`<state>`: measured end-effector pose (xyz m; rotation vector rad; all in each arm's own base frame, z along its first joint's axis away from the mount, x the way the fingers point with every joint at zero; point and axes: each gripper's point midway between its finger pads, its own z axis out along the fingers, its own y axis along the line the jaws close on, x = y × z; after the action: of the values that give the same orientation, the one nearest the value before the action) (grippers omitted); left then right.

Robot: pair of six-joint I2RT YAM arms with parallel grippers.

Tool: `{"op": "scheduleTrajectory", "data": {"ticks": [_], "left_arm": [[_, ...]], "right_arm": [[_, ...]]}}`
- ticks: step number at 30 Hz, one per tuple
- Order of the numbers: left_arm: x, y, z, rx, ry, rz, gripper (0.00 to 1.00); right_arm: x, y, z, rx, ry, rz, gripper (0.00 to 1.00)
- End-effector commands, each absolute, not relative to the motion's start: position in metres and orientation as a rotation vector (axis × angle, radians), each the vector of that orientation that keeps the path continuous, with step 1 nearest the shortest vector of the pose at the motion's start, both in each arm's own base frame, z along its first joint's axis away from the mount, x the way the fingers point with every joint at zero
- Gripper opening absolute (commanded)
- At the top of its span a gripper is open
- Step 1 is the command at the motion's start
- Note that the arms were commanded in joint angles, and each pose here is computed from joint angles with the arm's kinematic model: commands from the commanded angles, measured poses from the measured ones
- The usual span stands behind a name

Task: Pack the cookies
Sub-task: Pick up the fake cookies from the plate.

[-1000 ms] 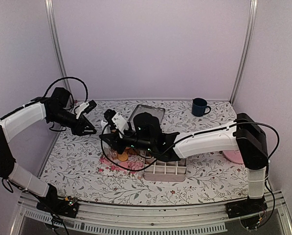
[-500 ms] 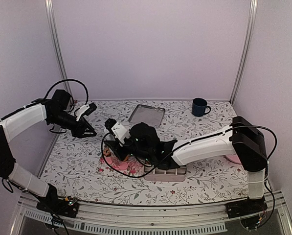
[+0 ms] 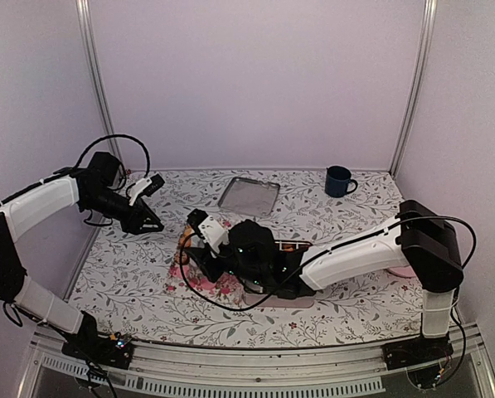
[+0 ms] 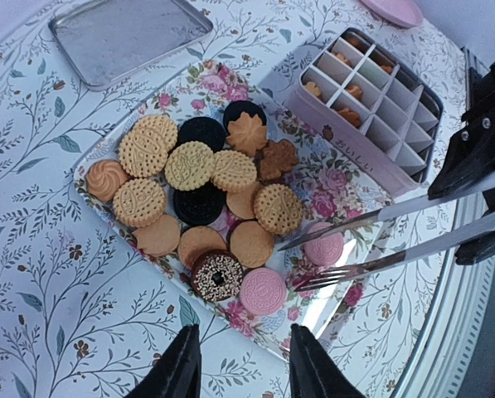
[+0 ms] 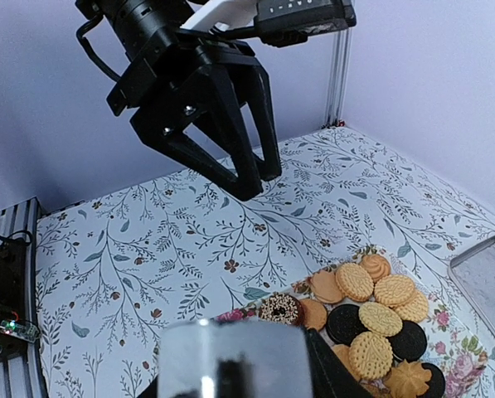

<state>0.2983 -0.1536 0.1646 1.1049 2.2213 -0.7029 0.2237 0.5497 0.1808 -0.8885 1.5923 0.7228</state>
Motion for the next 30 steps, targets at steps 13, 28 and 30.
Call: {"op": "scheduleTrajectory", "data": {"ticks": [13, 28, 30], "left_arm": [[0.301, -0.155, 0.172, 1.104, 2.195, -0.721, 0.37], [0.302, -0.157, 0.175, 1.091, 2.197, -0.740, 0.38], [0.302, -0.157, 0.175, 1.091, 2.199, -0.743, 0.38]], "right_arm": [[0.215, 0.516, 0.184, -0.848, 1.677, 0.700, 0.39], [0.210, 0.516, 0.192, -0.875, 1.675, 0.710, 0.39], [0.210, 0.516, 0.193, -0.877, 1.676, 0.712, 0.38]]}}
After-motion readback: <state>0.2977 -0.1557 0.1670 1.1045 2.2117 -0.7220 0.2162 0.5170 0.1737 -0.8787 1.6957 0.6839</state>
